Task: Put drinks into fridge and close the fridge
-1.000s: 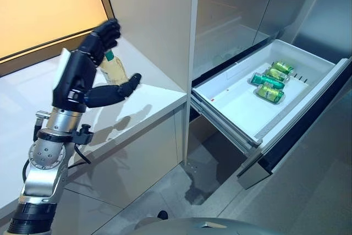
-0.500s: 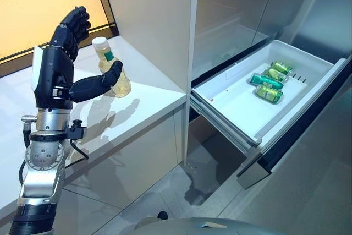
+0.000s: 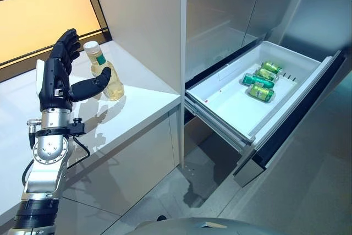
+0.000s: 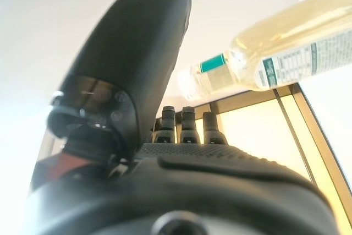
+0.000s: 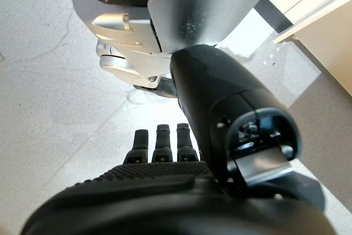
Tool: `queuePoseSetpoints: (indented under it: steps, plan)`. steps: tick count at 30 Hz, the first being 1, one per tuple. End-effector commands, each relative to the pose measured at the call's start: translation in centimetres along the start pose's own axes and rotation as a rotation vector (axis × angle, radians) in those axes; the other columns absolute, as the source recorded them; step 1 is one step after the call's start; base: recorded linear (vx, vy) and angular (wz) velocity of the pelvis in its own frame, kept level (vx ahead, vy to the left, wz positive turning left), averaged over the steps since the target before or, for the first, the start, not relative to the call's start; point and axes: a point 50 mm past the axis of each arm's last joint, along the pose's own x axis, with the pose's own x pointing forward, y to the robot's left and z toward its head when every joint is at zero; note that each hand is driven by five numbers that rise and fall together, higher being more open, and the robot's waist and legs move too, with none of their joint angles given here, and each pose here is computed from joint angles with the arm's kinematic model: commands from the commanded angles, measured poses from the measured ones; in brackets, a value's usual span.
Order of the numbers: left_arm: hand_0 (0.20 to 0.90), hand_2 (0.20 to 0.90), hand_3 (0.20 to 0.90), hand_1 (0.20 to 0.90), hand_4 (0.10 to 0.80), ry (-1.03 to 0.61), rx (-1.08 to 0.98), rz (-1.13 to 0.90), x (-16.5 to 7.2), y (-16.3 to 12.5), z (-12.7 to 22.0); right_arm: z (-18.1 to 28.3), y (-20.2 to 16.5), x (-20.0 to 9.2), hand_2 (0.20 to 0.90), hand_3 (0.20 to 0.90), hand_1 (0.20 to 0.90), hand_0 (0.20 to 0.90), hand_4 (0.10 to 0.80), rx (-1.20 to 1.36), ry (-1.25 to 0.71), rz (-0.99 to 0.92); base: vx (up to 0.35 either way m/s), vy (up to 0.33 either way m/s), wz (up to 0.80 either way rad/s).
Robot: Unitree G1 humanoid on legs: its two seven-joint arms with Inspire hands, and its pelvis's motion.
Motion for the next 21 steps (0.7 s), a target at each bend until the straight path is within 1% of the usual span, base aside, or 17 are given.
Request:
queuePoseSetpoints:
  steps: [1, 5, 21]
  plan:
    - [0.900, 0.900, 0.900, 0.900, 0.800, -0.266, -0.003, 0.094, 2.8, 1.0, 4.7, 1.6, 2.5, 0.1, 0.900, 0.900, 0.900, 0.900, 0.800, -0.023, -0.046, 0.098, 0.000, 0.000, 0.00]
    - [0.900, 0.900, 0.900, 0.900, 0.800, -0.248, 0.005, 0.112, 2.9, 1.1, 4.6, 1.5, 2.7, 0.1, 0.900, 0.900, 0.900, 0.900, 0.800, -0.027, -0.043, 0.101, 0.000, 0.000, 0.00]
    - [0.900, 0.900, 0.900, 0.900, 0.800, -0.017, -0.021, 0.007, 4.0, -0.3, 2.3, 1.9, 2.7, 0.1, 0.900, 0.900, 0.900, 0.900, 0.800, -0.039, -0.040, 0.099, 0.000, 0.000, 0.00]
